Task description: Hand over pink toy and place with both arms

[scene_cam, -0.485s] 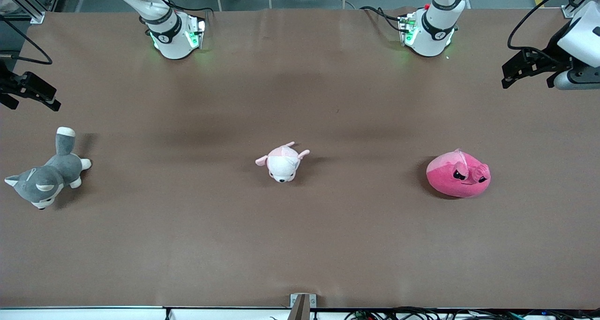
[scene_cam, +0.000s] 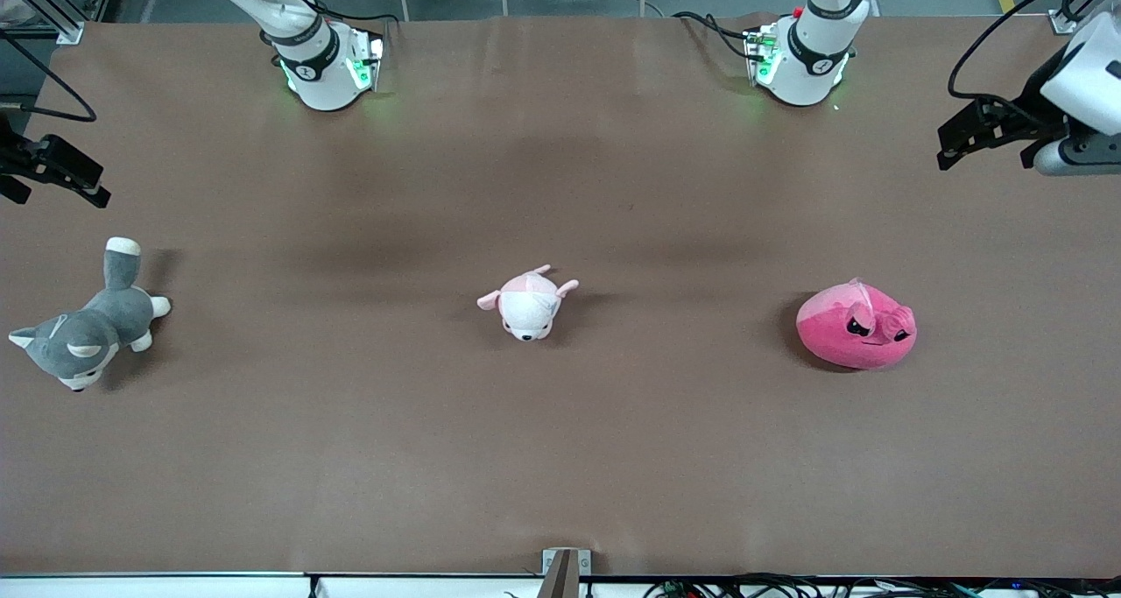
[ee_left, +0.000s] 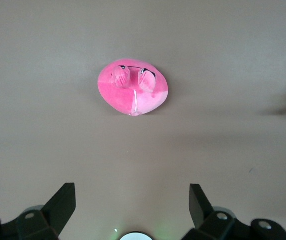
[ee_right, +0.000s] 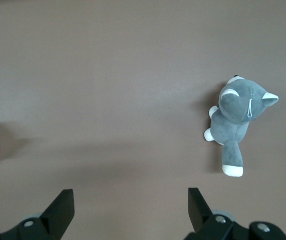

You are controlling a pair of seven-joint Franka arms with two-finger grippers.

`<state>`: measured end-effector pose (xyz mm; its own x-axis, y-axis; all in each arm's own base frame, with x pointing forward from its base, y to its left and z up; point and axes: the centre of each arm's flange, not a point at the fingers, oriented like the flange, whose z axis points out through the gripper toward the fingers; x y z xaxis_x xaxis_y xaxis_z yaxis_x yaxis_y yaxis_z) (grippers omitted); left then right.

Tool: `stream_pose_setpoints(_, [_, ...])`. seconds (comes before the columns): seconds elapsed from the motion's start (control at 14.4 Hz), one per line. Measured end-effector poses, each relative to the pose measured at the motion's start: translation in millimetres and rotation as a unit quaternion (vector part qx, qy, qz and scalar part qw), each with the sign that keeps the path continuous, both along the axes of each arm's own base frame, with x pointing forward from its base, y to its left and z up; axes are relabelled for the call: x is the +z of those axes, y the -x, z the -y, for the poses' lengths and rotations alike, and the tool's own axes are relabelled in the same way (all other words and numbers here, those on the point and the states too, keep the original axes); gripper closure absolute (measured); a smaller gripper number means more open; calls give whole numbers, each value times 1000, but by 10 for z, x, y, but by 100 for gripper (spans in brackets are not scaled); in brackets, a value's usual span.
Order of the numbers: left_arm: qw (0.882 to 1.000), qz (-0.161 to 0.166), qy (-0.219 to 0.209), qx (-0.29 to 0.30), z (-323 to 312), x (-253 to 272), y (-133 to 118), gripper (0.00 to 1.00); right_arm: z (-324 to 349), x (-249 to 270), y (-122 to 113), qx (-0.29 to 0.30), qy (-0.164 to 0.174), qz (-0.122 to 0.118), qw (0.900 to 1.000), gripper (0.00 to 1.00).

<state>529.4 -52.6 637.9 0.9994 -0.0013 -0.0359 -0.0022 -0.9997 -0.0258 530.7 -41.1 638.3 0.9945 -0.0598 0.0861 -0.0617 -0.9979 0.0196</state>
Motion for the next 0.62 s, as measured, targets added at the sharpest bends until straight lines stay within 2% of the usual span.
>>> stream_pose_setpoints(0.42, [999,14,5,44,-497,-949,-709,0,2,-6,0,0,0,-1,1000,0])
stream_pose_setpoints(0.62, [999,23,7,46,-532,-1522,-931,0,2,-15,5,0,0,-4,1000,0])
